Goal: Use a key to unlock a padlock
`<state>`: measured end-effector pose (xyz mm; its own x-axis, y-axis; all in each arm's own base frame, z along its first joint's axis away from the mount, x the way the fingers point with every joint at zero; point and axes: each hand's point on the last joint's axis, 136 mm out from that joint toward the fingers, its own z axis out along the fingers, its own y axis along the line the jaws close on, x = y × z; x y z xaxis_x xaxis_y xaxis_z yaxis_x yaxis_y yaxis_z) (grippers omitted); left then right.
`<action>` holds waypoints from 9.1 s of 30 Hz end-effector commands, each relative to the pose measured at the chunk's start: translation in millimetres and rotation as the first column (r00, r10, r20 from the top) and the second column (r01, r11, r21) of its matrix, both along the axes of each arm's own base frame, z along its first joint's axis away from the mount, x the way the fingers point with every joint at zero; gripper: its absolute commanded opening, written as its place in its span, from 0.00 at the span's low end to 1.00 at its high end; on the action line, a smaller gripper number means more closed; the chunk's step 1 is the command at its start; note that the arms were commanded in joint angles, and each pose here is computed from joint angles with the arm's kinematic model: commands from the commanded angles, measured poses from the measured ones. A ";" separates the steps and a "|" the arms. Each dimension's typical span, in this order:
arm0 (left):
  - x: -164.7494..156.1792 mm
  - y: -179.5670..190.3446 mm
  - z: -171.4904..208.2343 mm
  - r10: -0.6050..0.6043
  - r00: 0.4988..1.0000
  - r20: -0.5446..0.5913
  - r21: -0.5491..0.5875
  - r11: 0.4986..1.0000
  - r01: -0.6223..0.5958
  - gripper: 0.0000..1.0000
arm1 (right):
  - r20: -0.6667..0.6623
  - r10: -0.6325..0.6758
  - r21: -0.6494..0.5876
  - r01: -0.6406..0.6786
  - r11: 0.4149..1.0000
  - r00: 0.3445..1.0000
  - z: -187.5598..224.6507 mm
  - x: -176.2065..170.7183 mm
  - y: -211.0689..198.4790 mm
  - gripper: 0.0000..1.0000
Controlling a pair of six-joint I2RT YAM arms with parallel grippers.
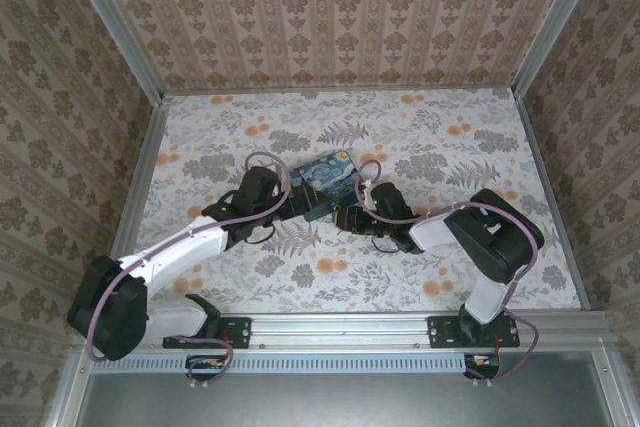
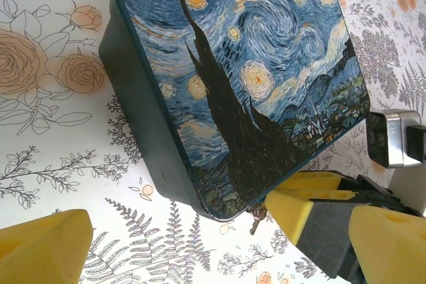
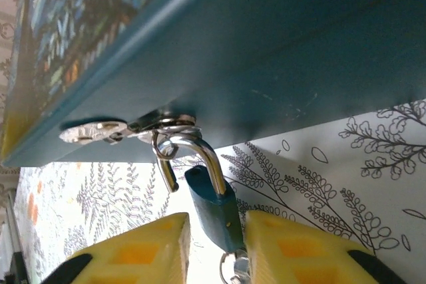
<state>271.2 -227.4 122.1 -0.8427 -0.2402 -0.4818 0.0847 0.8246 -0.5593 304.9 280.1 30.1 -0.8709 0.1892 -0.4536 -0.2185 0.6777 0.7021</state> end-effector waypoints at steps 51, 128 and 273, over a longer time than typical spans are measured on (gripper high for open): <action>6.7 -6.6 -2.8 -0.017 1.000 -0.006 -0.021 1.000 0.016 1.00 | -0.013 -0.068 0.047 0.069 0.997 0.998 -9.4 19.0 10.6 0.17; 13.5 -8.2 -79.2 -0.143 0.988 -0.055 0.666 0.732 0.143 1.00 | -0.194 -0.250 0.238 0.293 0.926 0.949 2.9 31.3 -38.3 0.00; 78.9 254.5 31.8 0.197 0.715 0.671 0.445 0.664 -0.601 1.00 | 0.658 -0.435 -0.471 0.786 0.400 0.615 95.8 80.5 -315.9 0.99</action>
